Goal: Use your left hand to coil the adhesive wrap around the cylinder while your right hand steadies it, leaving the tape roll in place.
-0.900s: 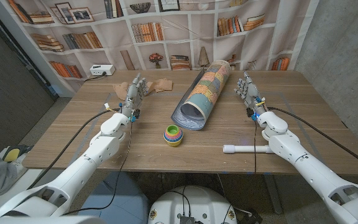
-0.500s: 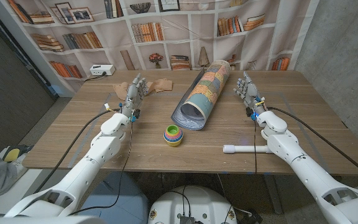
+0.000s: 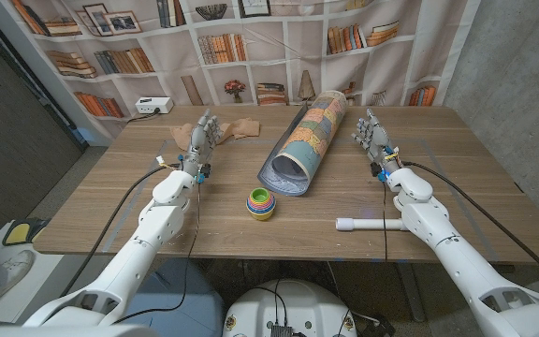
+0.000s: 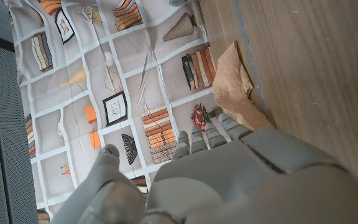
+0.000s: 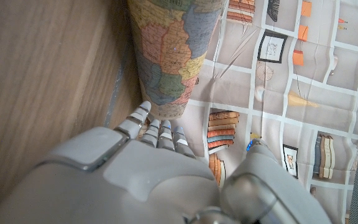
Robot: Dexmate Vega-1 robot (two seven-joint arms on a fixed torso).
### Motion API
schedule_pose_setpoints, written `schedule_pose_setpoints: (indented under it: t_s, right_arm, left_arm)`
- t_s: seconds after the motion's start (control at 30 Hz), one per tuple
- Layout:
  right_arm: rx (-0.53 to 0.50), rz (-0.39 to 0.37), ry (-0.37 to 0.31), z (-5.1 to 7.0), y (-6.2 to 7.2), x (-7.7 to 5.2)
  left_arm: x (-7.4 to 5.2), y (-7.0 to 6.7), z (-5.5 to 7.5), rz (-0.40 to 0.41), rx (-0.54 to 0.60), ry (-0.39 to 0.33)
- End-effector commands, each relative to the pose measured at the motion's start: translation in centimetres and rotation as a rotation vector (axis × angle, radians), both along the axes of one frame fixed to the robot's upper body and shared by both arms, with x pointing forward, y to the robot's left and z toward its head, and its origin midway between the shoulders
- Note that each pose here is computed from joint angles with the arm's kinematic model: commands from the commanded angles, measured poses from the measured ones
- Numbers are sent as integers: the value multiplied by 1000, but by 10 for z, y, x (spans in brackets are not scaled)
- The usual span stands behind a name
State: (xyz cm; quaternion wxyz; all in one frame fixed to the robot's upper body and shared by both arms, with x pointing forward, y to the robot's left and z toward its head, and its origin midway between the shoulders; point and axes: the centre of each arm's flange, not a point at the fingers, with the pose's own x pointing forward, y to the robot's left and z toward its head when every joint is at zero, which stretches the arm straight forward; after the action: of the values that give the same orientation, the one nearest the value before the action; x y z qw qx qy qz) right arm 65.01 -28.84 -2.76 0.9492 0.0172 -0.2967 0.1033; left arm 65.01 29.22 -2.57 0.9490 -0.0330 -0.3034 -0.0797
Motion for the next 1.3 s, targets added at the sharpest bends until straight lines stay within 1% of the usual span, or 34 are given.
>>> schedule_pose_setpoints:
  t_s: [0.03, 0.2, 0.27, 0.37, 0.5, 0.67, 0.77, 0.9, 1.17, 1.23, 1.3]
  right_arm:
    - [-17, 1, -18, -3, -7, -10]
    - [-31, 4, -39, -1, -11, -13]
    - [-30, -3, -41, -1, -13, -15]
    - [-16, 7, -55, -5, -15, -16]
    - [-28, 7, -40, -10, -17, -18]
    - [-40, -2, -33, -12, -18, -20]
    - [-47, -3, -40, -11, -17, -22]
    - [-61, 2, -51, -9, -16, -25]
    - [-129, -39, -43, -7, -15, -37]
    - [-136, -35, -47, -7, -15, -38]
    - [-131, -16, -55, -8, -12, -39]
  left_arm:
    - [-6, -6, 0, 16, -11, -15]
    - [-13, -7, -4, 37, -31, -6]
    - [-17, -7, -5, 46, -42, -2]
    - [-22, -7, -5, 48, -25, -12]
    - [-26, -6, -4, 51, -19, -19]
    - [-26, -8, -6, 42, -11, -18]
    - [-28, -11, -7, 25, -45, 2]
    - [-29, -14, -7, 19, -35, -9]
    - [-27, -12, -9, 35, -46, -13]
    - [-27, -11, -9, 39, -50, -19]
    - [-28, -11, -10, 42, -53, -23]
